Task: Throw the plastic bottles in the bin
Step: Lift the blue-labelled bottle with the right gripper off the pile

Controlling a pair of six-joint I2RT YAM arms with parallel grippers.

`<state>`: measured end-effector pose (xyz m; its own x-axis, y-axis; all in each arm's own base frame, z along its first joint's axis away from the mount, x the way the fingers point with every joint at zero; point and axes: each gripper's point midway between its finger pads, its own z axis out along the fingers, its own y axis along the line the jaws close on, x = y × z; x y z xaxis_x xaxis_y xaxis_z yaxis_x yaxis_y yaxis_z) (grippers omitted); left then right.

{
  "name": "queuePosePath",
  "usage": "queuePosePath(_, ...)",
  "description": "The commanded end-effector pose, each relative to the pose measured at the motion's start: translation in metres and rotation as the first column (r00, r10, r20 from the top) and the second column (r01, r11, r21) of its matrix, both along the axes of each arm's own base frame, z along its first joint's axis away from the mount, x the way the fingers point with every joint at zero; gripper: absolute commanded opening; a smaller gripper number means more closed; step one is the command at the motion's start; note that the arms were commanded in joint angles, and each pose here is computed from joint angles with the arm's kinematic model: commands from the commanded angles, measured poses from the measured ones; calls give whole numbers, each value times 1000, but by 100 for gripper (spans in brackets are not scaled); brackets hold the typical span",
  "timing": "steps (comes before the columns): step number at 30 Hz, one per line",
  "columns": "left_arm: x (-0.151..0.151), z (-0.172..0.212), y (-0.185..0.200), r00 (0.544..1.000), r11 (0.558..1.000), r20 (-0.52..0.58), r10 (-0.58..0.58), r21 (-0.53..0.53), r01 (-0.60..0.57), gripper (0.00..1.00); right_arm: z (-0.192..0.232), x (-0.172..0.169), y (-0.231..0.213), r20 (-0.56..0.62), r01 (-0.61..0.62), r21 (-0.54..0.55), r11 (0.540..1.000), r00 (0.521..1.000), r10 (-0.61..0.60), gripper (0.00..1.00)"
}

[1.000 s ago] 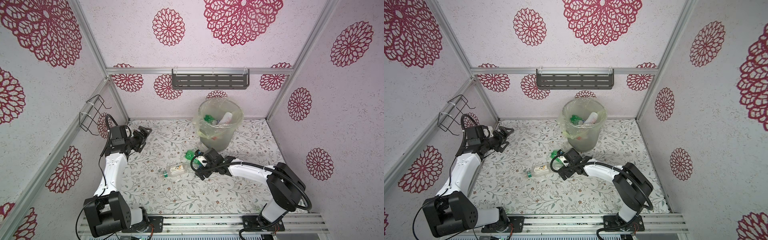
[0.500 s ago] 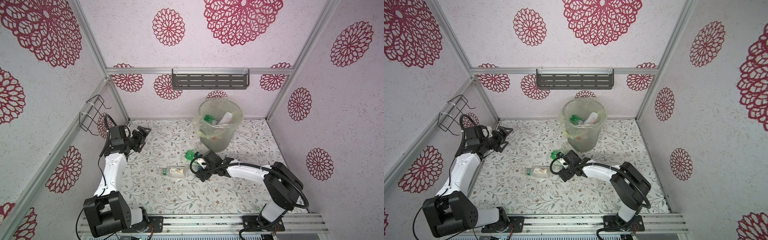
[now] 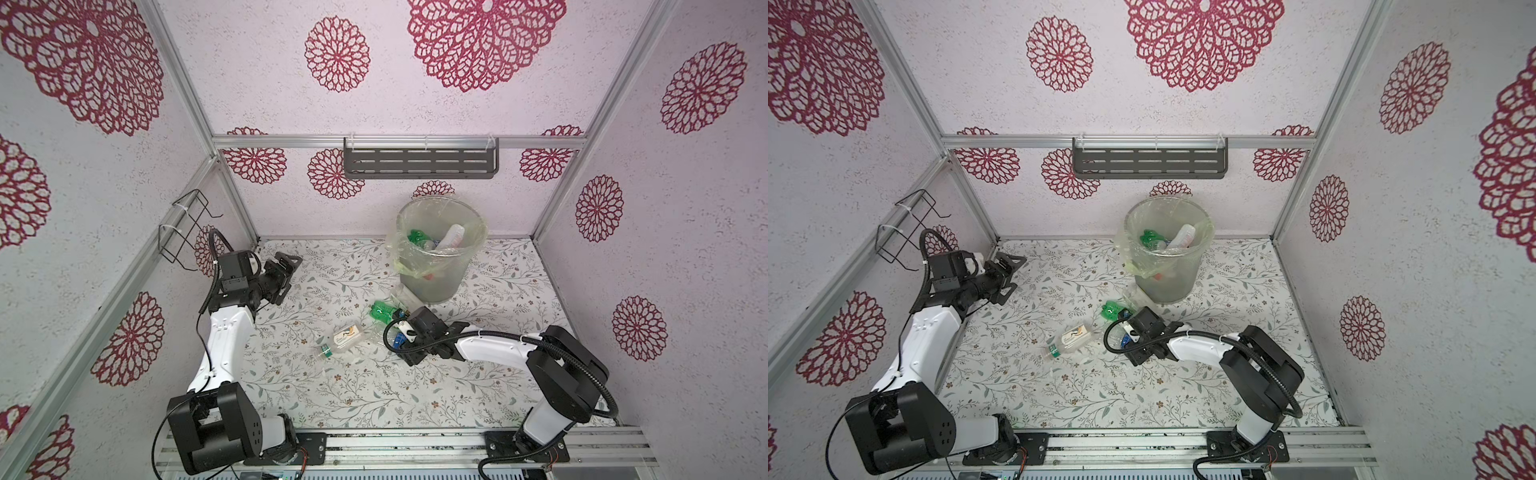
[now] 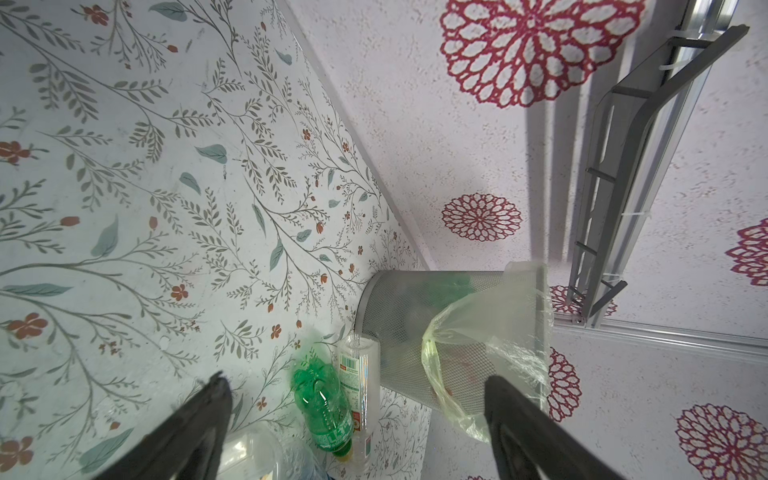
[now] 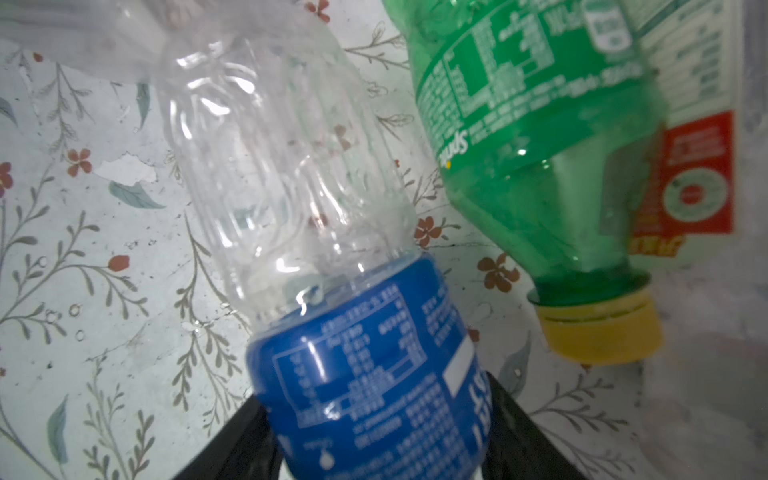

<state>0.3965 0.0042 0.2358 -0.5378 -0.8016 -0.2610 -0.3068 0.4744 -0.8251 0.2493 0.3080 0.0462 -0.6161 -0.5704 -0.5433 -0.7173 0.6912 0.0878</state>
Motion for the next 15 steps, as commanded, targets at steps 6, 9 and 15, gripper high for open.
queuePosePath(6,0,-7,2,1000,1000,0,-3,-3,3,97,12,-10,-8,14,38,41,998,999,-39,57)
queuePosePath(9,0,-9,2,1000,1000,-7,-3,-5,3,97,18,-12,-10,23,54,64,996,998,-56,57)
queuePosePath(15,-1,-14,2,1000,1000,-16,-3,-5,3,97,38,-17,-12,28,94,160,983,995,-100,57)
